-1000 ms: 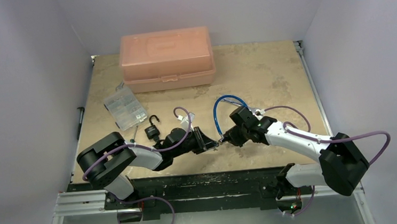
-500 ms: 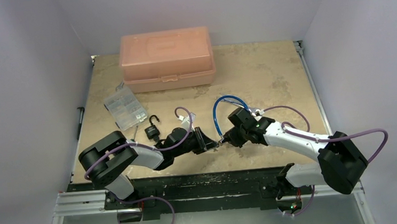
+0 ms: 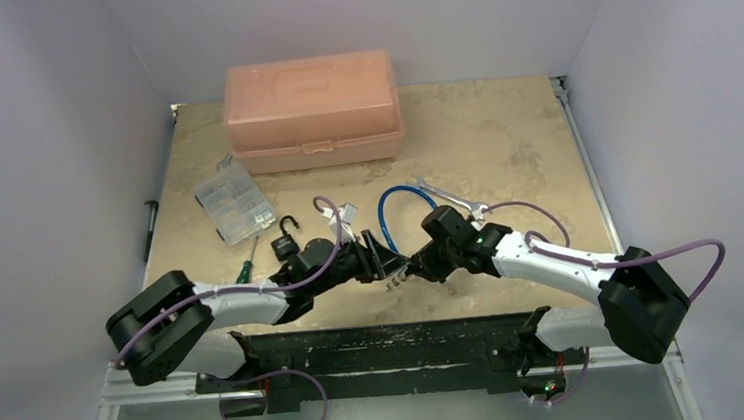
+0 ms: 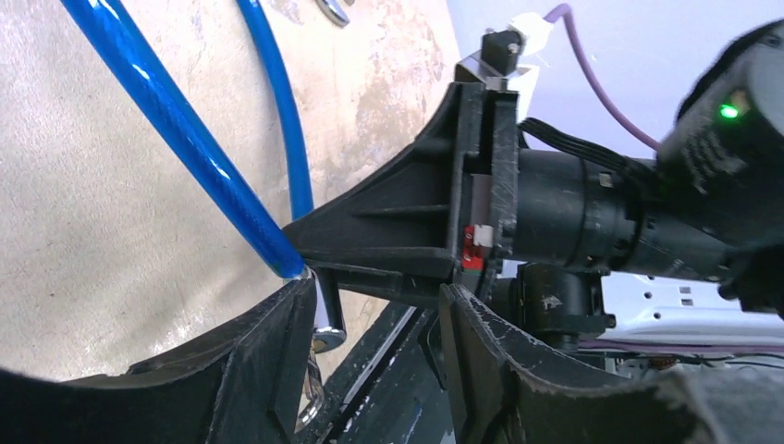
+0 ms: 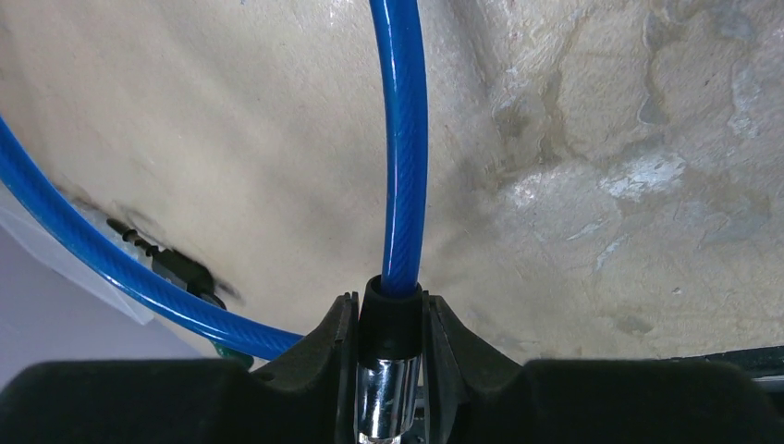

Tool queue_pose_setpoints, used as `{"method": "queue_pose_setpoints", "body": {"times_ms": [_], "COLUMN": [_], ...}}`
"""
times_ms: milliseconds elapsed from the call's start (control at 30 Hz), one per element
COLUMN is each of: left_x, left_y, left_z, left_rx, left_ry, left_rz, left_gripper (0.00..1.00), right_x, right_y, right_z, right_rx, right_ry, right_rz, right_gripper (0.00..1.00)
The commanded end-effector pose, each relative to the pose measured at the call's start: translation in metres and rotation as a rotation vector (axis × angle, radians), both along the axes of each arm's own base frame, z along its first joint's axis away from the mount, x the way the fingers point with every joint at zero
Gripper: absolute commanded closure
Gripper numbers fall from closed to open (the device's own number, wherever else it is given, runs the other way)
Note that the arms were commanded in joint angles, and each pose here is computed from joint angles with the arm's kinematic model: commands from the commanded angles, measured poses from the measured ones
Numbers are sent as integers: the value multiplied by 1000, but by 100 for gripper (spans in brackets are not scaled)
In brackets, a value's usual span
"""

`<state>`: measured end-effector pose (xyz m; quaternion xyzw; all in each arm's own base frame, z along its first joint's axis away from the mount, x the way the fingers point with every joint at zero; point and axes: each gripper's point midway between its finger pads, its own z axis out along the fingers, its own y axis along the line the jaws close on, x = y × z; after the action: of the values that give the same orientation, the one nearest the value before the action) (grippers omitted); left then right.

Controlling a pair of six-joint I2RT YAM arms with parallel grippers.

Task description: Unlock with the key

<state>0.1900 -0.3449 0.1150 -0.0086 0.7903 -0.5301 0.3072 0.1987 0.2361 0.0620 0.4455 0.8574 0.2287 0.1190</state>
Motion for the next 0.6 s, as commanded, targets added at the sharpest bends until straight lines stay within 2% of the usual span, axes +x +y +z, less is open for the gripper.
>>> {"method": "queue_pose_setpoints", "body": {"times_ms": [0,300,333,400,567], "left_x": [-5,-18,-20,-21,-24], "left_y": [15,34,34,34,27], "left_z": [2,-4,-4,-9,-13], "left_rx": [43,89,90,98,82], "left_ry": [-49,-36,-35,-22,-9], "left_rz": [11,2,-3,-8,-39], "left_gripper": [45,47,49,60,66], "right_x": [15,17,17,17,19], "right_y": [18,18,18,18,17], "right_z": [33,31,30,30,30], "right_rx": [96,87,86,86,79], "right_ry": [-71,-73,-74,-75,-82], "right_rz": [-10,-15,-15,-15,-20], "right_gripper": [100,100,100,100,100]}}
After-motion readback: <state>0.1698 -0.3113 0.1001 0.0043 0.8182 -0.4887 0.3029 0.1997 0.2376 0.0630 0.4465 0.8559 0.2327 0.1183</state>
